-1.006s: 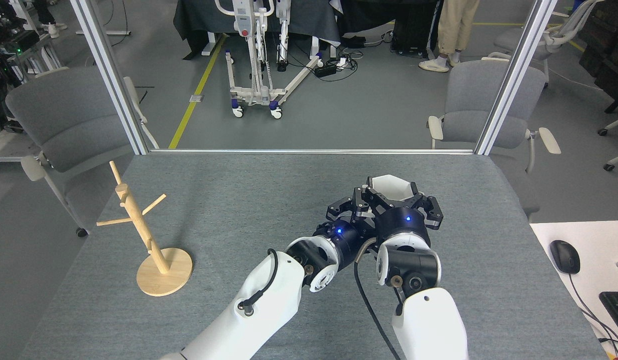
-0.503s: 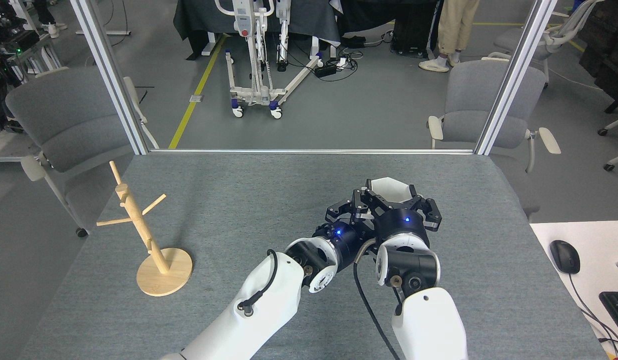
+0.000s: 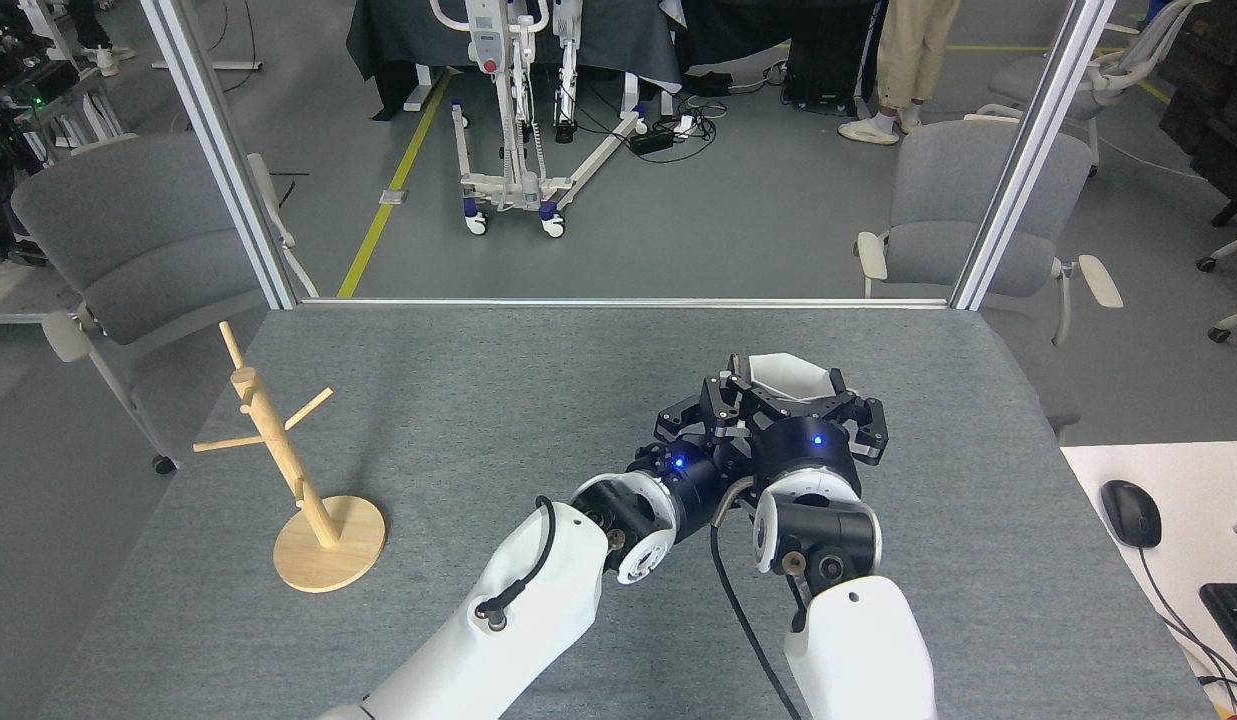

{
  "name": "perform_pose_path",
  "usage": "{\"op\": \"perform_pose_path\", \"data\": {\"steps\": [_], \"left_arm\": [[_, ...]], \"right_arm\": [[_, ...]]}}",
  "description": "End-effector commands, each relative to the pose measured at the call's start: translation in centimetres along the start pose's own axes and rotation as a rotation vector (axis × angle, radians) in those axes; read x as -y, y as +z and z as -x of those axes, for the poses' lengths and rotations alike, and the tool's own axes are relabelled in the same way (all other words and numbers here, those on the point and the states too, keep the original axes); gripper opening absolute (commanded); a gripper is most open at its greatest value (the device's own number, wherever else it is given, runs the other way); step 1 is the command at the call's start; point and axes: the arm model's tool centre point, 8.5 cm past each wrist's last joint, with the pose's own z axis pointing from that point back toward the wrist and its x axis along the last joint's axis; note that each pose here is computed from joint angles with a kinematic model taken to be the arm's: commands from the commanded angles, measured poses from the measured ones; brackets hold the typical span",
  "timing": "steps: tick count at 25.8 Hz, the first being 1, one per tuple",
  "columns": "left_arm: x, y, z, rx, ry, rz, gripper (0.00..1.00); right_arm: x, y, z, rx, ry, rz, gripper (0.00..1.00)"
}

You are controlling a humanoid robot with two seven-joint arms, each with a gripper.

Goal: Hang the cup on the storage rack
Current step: 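Grasp the cup with the left gripper beside the right gripper, then open the right gripper and withdraw it from the cup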

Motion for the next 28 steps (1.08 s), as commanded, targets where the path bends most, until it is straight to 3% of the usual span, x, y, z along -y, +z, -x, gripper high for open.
{"op": "perform_pose_path", "data": {"steps": [1,8,13,16,23,25,28], "left_arm": [[0.1,0.0,-0.1,0.007,-0.001,0.003,0.00],[0.3,0.0,-0.1,0.006,0.003,0.010,0.00],[0.7,0.1,0.0,0.003,0.005,0.016,0.00],[0.8,0.2,-0.1,0.003,0.006,0.013,0.00],[2.3,1.7,-0.5,-0.010,0.039,-0.008,0.00],[2.6,3.2,1.0,-0.041,0.034,-0.022,0.00],[3.1,6.0,2.6,-0.083,0.023,-0.049,0.00]], "right_arm": [[0.7,0.0,-0.1,0.020,-0.028,0.087,0.99],[1.9,0.2,-0.1,0.036,-0.074,0.240,0.98],[3.0,0.7,0.5,0.015,-0.087,0.421,0.98],[4.0,0.9,1.0,0.014,-0.147,0.521,0.98],[5.9,-0.2,12.7,-0.250,-0.270,0.607,0.98],[5.3,-0.1,16.9,-0.313,-0.318,0.604,0.98],[2.3,-0.8,21.2,-0.320,-0.431,0.545,0.98]]}}
